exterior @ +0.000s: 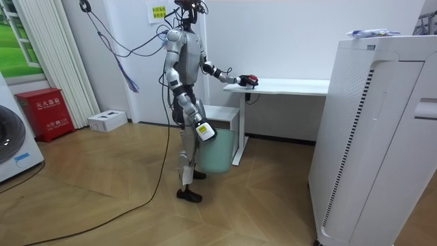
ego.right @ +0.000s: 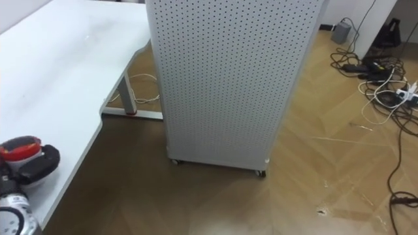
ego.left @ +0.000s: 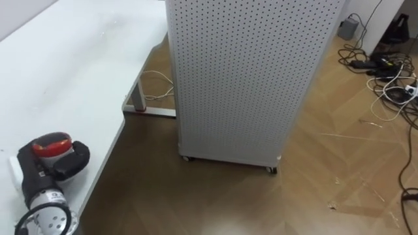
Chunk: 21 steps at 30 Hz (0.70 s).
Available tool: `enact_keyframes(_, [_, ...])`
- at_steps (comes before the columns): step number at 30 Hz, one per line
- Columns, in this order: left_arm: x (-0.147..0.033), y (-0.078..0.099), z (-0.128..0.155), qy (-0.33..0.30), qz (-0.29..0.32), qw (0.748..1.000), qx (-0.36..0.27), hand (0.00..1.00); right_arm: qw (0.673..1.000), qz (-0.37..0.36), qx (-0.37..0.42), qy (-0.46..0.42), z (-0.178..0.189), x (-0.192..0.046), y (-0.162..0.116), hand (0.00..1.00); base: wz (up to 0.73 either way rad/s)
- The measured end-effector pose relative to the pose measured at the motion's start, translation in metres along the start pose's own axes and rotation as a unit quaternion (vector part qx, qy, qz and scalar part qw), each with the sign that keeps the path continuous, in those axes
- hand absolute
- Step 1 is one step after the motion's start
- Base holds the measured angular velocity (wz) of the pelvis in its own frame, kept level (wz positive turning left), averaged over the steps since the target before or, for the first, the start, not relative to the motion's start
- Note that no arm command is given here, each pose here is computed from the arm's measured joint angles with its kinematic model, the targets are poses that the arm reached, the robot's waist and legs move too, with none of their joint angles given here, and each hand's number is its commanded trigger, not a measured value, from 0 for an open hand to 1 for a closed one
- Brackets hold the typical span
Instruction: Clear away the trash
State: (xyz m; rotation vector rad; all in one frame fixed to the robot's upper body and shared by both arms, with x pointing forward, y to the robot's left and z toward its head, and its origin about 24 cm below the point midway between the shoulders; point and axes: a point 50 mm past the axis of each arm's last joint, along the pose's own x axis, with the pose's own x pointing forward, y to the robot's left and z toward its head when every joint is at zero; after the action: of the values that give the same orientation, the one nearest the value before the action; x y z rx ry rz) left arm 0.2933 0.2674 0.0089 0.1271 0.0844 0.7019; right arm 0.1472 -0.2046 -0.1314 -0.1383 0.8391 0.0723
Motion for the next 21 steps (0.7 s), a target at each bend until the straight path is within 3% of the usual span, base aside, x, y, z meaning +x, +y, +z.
enact_keyframes(5, [-0.023, -0.037, 0.004, -0.015, -0.084, 0.996, -0.018, 1.0, 0.999, -0.014, -0.009, -0.03, 0.023, 0.007, -0.006, 1.0, -0.02])
enact_keyframes(13, [-0.066, -0.076, 0.001, -0.046, -0.216, 0.975, 0.007, 1.0, 0.993, -0.037, -0.003, -0.11, 0.068, 0.013, -0.002, 1.0, -0.13])
enact_keyframes(17, [-0.086, -0.09, 0.008, -0.064, -0.277, 0.959, -0.009, 1.0, 0.989, -0.044, -0.001, -0.142, 0.084, 0.012, 0.0, 1.0, 0.0])
enact_keyframes(21, [-0.092, -0.094, 0.004, -0.055, -0.305, 0.951, -0.008, 1.0, 0.988, -0.045, 0.002, -0.148, 0.088, 0.012, 0.001, 1.0, -0.06])
